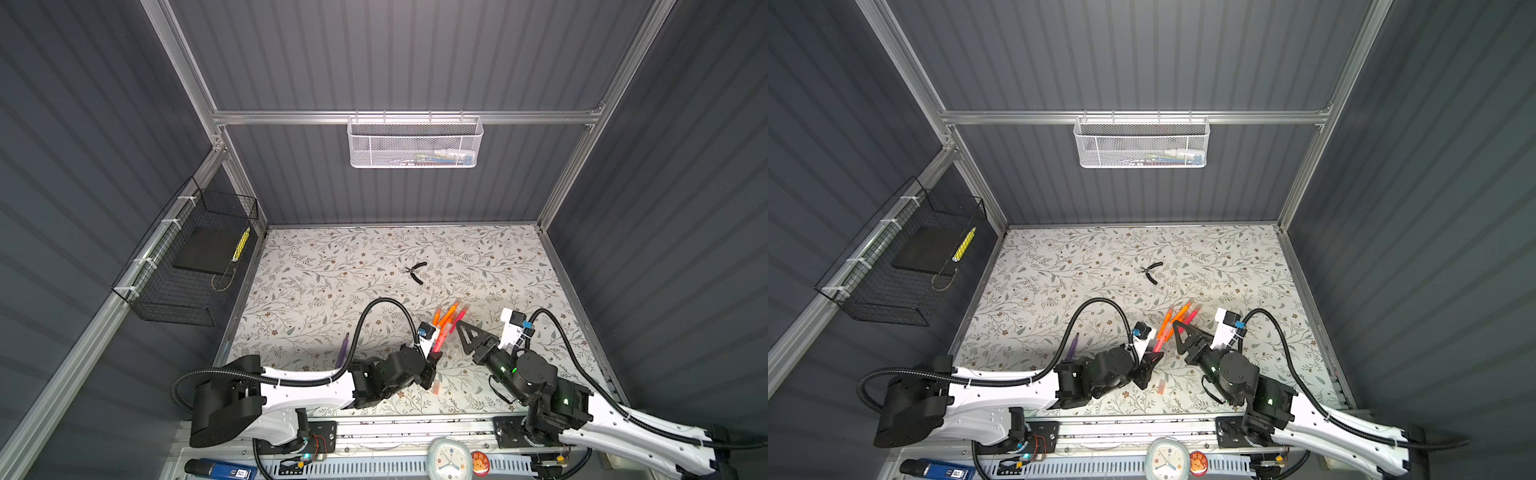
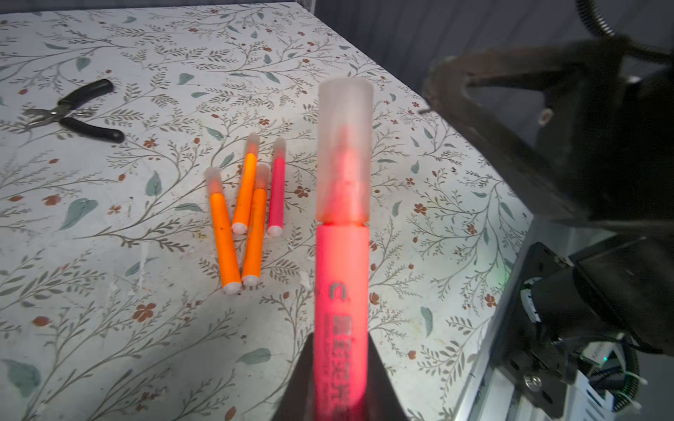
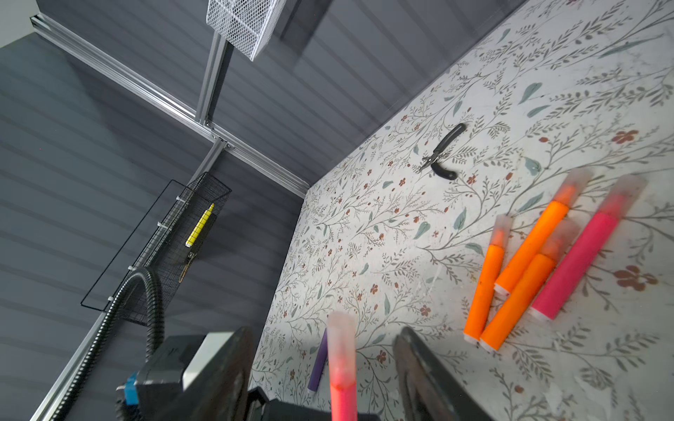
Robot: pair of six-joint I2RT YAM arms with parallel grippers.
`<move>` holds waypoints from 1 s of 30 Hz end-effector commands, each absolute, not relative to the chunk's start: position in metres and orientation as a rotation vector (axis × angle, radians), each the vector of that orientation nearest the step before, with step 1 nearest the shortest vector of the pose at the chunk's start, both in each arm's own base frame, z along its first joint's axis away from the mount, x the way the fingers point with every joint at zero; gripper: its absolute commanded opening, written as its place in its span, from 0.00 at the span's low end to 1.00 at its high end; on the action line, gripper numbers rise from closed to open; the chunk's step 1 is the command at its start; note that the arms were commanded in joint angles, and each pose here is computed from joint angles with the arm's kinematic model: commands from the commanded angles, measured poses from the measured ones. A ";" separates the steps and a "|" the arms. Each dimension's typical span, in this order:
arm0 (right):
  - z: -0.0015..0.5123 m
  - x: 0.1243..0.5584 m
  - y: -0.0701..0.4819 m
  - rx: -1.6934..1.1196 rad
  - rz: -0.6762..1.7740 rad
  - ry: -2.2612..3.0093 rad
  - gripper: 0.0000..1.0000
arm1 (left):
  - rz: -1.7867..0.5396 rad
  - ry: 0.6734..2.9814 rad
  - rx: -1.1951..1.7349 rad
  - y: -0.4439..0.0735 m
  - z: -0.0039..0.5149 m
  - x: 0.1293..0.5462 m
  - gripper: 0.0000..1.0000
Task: Insert the pens into the pen caps
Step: 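Press the cap down onto the pink marker with the right gripper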
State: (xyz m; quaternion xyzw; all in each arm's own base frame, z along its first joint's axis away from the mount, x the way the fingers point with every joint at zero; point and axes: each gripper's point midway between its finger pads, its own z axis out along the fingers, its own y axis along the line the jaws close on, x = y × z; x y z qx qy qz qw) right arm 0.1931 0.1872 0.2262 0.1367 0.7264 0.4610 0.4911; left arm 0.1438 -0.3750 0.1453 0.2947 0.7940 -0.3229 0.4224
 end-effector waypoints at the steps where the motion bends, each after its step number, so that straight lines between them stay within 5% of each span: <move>1: 0.224 0.189 0.201 0.246 1.205 1.788 0.62 | -0.921 1.928 0.816 -0.387 0.153 0.130 0.00; 7: 0.222 0.194 0.218 0.221 1.217 1.815 0.60 | -0.926 1.924 0.811 -0.387 0.154 0.130 0.00; 14: 0.223 0.201 0.227 0.207 1.183 1.848 0.45 | -0.938 1.921 0.809 -0.384 0.155 0.128 0.00; 23: 0.225 0.205 0.226 0.213 1.168 1.847 0.49 | -0.932 1.917 0.805 -0.380 0.156 0.129 0.00; 30: 0.217 0.205 0.228 0.218 1.154 1.880 0.29 | -0.925 1.914 0.816 -0.381 0.154 0.128 0.00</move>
